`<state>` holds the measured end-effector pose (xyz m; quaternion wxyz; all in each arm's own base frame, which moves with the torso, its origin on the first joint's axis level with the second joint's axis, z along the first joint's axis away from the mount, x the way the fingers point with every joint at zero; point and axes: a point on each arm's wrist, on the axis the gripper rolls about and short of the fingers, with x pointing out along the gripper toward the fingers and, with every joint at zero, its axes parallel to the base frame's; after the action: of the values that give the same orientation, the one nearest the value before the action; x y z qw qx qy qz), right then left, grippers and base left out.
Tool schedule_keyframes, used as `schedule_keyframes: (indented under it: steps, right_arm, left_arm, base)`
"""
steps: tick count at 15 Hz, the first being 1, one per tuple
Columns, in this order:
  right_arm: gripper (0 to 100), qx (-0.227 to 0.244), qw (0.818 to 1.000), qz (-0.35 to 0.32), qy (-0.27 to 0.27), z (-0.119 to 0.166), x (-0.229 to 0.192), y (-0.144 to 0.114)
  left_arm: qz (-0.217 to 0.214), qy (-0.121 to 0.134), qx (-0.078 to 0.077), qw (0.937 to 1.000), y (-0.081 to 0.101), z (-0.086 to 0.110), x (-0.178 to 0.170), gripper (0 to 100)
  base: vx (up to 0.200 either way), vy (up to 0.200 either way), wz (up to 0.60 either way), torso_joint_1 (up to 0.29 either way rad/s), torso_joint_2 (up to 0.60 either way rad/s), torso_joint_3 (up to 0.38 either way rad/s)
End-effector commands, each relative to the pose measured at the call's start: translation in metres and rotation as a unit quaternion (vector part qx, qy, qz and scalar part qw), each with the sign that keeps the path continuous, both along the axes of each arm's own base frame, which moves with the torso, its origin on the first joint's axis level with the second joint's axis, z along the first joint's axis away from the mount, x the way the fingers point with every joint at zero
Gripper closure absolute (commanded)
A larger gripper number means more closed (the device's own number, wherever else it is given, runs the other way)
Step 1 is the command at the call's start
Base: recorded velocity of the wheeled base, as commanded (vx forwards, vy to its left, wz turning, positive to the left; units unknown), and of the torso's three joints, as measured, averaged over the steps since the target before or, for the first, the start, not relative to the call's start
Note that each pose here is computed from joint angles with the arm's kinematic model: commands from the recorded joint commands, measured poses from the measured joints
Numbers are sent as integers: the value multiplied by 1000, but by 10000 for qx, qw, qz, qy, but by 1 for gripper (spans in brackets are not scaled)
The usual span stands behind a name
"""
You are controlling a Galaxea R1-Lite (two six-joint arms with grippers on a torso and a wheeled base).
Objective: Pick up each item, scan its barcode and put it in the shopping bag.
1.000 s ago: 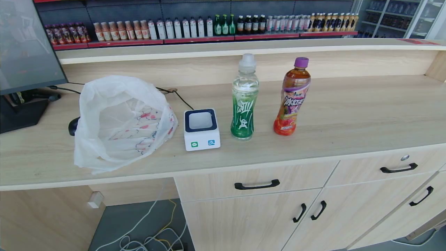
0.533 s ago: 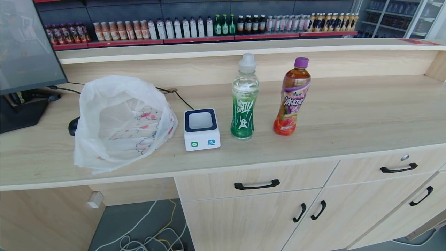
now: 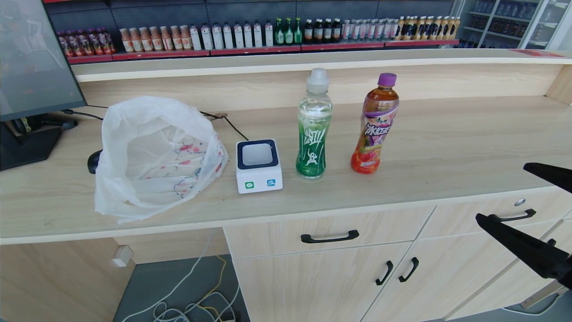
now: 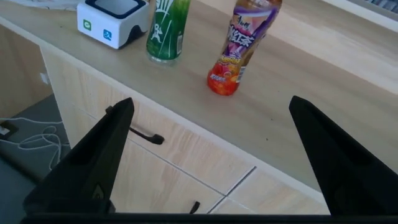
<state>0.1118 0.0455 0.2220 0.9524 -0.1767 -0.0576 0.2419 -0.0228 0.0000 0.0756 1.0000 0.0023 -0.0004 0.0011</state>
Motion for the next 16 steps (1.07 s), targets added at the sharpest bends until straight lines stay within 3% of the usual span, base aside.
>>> schedule_keyframes:
  steps: [1, 6, 9, 13, 16]
  right_arm:
    - [0, -115, 9994, 190, 276, 1, 30, 27]
    - [0, 112, 9992, 377, 101, 4, 57, 86]
    - [0, 646, 9979, -75, -12, 12, 71, 115]
    - [0, 1667, 9807, -1006, -191, 19, 94, 152]
    - [0, 1946, 9733, -1168, -352, 24, 108, 165]
  left_arm:
    - [-3, -3, 0, 10000, 0, 0, 0, 0]
    - [-3, -3, 0, 10000, 0, 0, 0, 0]
    - [5, -3, 0, 10000, 0, 0, 0, 0]
    - [-3, -3, 0, 10000, 0, 0, 0, 0]
    - [5, -3, 0, 10000, 0, 0, 0, 0]
  base:
    - [0, 0, 0, 0, 0, 0]
    - [0, 0, 0, 0, 0, 0]
    - [0, 0, 0, 0, 0, 0]
    - [0, 0, 0, 0, 0, 0]
    - [0, 0, 0, 0, 0, 0]
